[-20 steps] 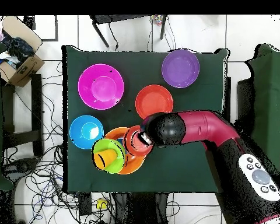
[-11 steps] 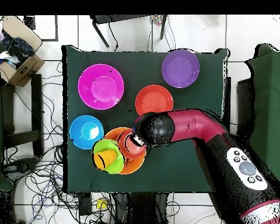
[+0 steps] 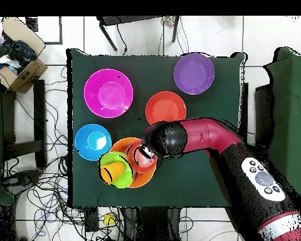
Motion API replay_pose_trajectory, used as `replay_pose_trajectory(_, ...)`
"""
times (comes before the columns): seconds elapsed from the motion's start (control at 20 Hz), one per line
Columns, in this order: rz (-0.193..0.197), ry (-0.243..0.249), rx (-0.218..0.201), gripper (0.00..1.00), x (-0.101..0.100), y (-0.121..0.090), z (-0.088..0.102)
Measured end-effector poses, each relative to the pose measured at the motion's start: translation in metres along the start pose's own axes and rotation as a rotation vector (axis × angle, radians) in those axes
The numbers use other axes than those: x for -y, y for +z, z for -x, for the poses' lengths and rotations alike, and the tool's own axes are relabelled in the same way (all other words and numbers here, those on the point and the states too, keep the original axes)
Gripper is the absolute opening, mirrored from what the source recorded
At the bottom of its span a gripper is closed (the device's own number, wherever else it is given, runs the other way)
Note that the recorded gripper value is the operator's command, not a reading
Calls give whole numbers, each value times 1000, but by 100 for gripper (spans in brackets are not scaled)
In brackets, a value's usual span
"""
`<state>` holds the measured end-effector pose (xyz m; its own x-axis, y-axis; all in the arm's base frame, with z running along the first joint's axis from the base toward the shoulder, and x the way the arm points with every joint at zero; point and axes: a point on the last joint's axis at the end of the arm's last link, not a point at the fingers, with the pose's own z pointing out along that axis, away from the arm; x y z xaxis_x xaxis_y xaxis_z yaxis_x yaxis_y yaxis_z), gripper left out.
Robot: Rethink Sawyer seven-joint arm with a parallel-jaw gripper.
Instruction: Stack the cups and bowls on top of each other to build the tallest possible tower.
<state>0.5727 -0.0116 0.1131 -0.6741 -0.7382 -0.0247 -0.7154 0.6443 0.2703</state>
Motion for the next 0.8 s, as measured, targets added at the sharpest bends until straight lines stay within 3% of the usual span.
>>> replay_pose_trajectory(0.8, 30, 10, 8, 0, 3, 13, -2)
